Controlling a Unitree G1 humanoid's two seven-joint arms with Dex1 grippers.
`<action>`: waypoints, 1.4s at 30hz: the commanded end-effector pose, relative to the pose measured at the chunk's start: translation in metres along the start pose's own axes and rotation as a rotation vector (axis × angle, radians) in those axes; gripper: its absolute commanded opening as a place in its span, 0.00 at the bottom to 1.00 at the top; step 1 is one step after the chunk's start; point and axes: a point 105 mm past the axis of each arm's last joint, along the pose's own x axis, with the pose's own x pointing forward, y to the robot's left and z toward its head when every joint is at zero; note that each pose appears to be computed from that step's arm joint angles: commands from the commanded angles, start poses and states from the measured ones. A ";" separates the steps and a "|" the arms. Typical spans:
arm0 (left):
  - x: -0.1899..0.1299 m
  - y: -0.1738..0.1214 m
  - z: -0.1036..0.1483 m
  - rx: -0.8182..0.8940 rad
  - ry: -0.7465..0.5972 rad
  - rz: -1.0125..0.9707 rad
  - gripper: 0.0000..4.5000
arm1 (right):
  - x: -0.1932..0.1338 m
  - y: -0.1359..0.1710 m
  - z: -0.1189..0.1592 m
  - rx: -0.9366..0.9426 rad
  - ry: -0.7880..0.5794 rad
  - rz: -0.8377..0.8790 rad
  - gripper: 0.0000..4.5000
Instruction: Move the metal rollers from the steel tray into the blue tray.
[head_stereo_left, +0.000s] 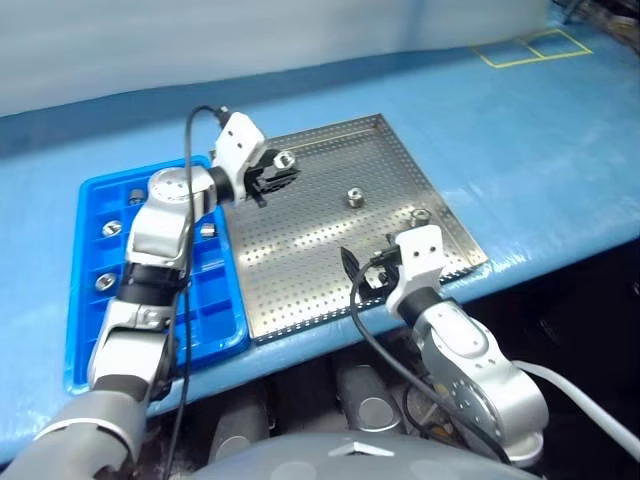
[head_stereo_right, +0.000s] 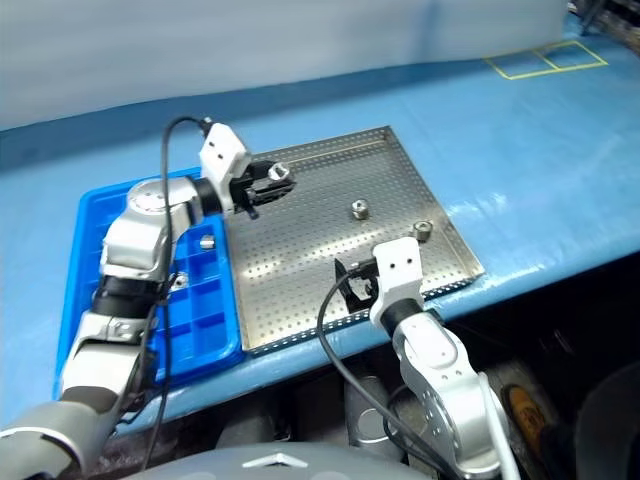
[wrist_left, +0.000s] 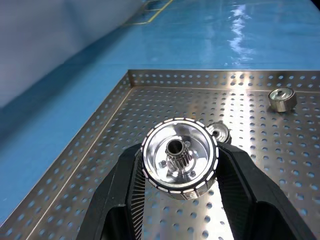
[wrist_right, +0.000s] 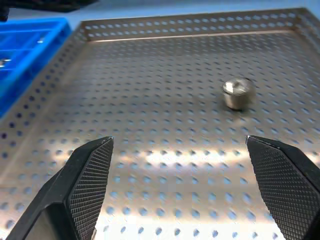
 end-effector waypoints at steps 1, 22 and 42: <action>-0.039 0.003 0.016 0.048 -0.054 0.094 0.40 | 0.012 0.027 0.009 -0.021 -0.021 0.163 1.00; -0.172 -0.036 -0.066 -0.096 0.249 0.515 0.40 | 0.040 0.122 0.002 -0.240 -0.020 0.807 1.00; -0.182 -0.061 -0.096 -0.204 0.481 0.449 0.98 | 0.041 0.120 0.002 -0.226 -0.025 0.796 1.00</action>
